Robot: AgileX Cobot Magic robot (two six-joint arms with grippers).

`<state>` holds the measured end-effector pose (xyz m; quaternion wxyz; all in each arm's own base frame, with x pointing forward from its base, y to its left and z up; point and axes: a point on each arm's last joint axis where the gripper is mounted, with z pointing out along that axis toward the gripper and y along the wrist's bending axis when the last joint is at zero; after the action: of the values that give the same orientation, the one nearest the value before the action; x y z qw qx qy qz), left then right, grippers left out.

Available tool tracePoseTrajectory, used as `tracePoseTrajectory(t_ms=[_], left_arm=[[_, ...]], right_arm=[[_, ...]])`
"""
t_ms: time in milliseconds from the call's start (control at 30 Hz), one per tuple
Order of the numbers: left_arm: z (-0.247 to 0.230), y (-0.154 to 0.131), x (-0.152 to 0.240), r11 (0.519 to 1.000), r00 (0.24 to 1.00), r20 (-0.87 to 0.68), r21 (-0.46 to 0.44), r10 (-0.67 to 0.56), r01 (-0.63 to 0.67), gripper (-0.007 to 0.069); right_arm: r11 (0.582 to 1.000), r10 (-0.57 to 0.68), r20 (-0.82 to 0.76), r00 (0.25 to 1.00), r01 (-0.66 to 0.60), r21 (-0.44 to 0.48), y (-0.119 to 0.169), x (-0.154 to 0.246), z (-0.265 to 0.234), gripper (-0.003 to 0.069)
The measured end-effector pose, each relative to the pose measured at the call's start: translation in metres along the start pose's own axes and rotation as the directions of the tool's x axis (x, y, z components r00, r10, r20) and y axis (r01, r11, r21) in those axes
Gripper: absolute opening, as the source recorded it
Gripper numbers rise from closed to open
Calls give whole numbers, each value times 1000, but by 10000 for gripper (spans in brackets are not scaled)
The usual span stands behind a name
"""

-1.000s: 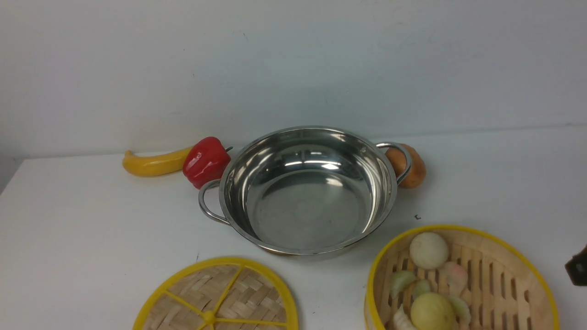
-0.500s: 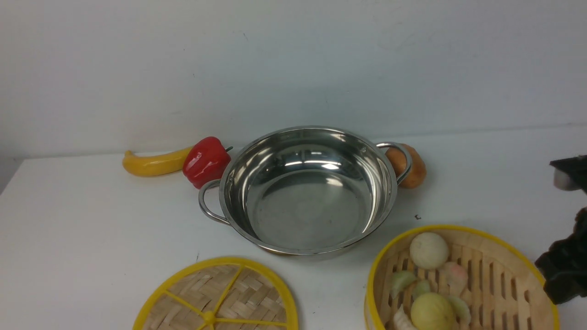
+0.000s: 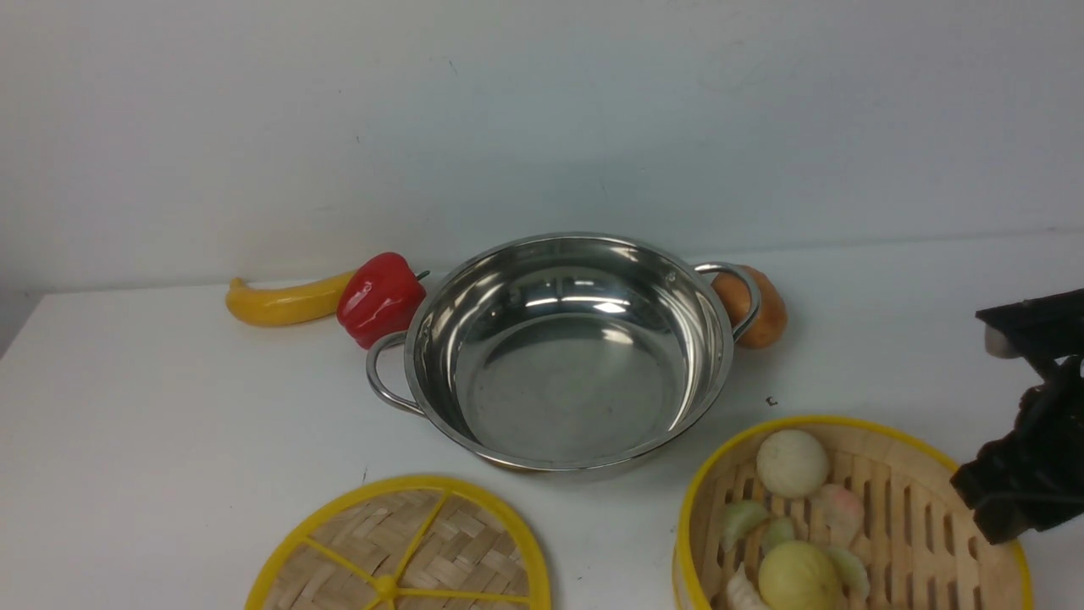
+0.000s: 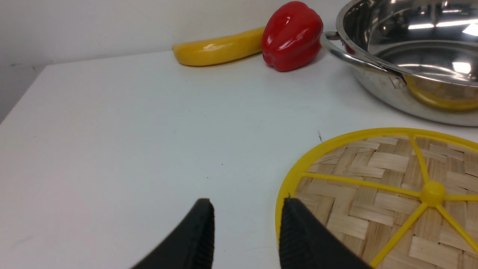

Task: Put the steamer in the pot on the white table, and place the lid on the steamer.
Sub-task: 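Reach for and grasp the rim of the bamboo steamer holding the buns with the right gripper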

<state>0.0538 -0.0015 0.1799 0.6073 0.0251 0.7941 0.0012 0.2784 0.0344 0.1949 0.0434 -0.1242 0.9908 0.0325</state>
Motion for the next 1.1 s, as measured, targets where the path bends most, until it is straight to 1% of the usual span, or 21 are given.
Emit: tracePoseTrajectory(t_ms=[700,767,1033,1100], left_arm=[[0,0,0,1000,1000,0,0,0,0,241],[0,0,0,1000,1000,0,0,0,0,241],[0,0,0,1000,1000,0,0,0,0,241],[0,0,0,1000,1000,0,0,0,0,241]], right_arm=[[1000,2,-81,997,-3,-10,-4,-9,36,296],[1000,1,-78,997,-1,-7,-4,-10,37,281],[1000,-16,-73,997,17,10,-5,-10,38,136],[1000,-19,-74,997,20,13,-6,-10,38,113]])
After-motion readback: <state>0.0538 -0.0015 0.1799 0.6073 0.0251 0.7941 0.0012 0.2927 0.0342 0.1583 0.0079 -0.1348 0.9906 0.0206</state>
